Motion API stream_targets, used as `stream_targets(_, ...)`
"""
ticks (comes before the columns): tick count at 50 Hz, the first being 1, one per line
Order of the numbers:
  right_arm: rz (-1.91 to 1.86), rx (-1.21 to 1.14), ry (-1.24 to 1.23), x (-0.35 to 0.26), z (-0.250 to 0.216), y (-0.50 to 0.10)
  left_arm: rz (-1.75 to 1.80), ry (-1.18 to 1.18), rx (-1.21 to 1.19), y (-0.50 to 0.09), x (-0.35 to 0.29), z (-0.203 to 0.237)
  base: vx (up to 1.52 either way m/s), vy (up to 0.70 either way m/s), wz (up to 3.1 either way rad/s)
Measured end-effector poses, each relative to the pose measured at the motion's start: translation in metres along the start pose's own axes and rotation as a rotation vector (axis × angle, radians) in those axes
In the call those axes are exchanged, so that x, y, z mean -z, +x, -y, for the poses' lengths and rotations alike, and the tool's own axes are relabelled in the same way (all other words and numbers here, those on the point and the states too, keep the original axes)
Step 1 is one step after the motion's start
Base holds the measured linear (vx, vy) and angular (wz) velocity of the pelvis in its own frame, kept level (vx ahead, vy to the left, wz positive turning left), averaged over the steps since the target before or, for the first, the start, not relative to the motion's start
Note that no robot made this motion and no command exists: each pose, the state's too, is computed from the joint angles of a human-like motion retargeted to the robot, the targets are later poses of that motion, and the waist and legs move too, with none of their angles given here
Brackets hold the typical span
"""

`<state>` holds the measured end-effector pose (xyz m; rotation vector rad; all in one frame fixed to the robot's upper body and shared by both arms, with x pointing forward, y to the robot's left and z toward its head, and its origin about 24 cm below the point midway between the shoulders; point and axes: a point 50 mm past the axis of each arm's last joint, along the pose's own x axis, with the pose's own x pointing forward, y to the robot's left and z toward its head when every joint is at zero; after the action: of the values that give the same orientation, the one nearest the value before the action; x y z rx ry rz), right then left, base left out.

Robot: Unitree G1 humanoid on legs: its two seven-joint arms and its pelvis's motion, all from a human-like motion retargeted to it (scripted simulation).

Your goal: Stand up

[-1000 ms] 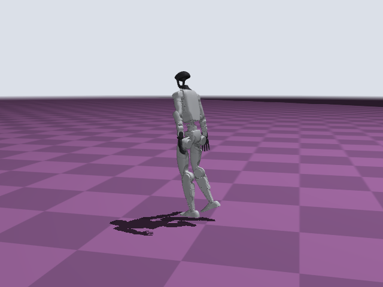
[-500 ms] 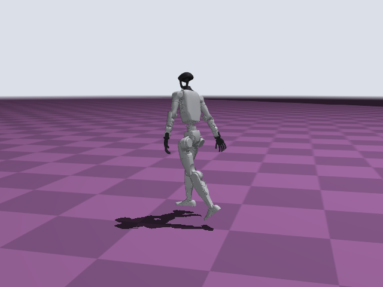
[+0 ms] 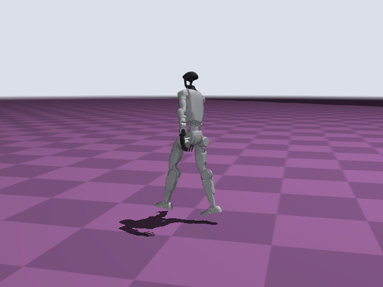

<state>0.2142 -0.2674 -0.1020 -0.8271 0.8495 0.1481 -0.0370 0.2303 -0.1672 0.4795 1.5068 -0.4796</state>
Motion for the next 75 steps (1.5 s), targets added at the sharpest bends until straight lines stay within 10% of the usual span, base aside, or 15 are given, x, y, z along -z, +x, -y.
stream_targets(13, -0.373, -0.255, 0.023, 0.095, -0.074, -0.044, -0.263, -0.178, 0.183, -0.012, 0.049, 0.025, 1.05, 0.05, -0.1)
stream_targets(33, -0.867, -0.293, 0.325, 0.217, -0.119, -0.159, 0.537, 0.232, -0.278, -0.042, -0.179, -0.129, 0.97, -0.02, 0.62)
stream_targets(45, -0.646, -0.279, 0.31, 0.163, -0.106, -0.098, 0.228, 0.229, -0.094, -0.007, -0.086, -0.072, 1.05, -0.14, -0.06)
stream_targets(65, -0.198, -0.202, 0.111, 0.049, -0.068, -0.023, -0.363, -0.485, 0.093, -0.025, 0.087, 0.066, 0.88, 0.1, -0.68)
stream_targets(75, -0.595, -0.381, 0.03, 0.144, -0.105, -0.085, -0.007, -0.288, 0.043, -0.001, -0.009, -0.021, 0.84, 0.28, 0.49)
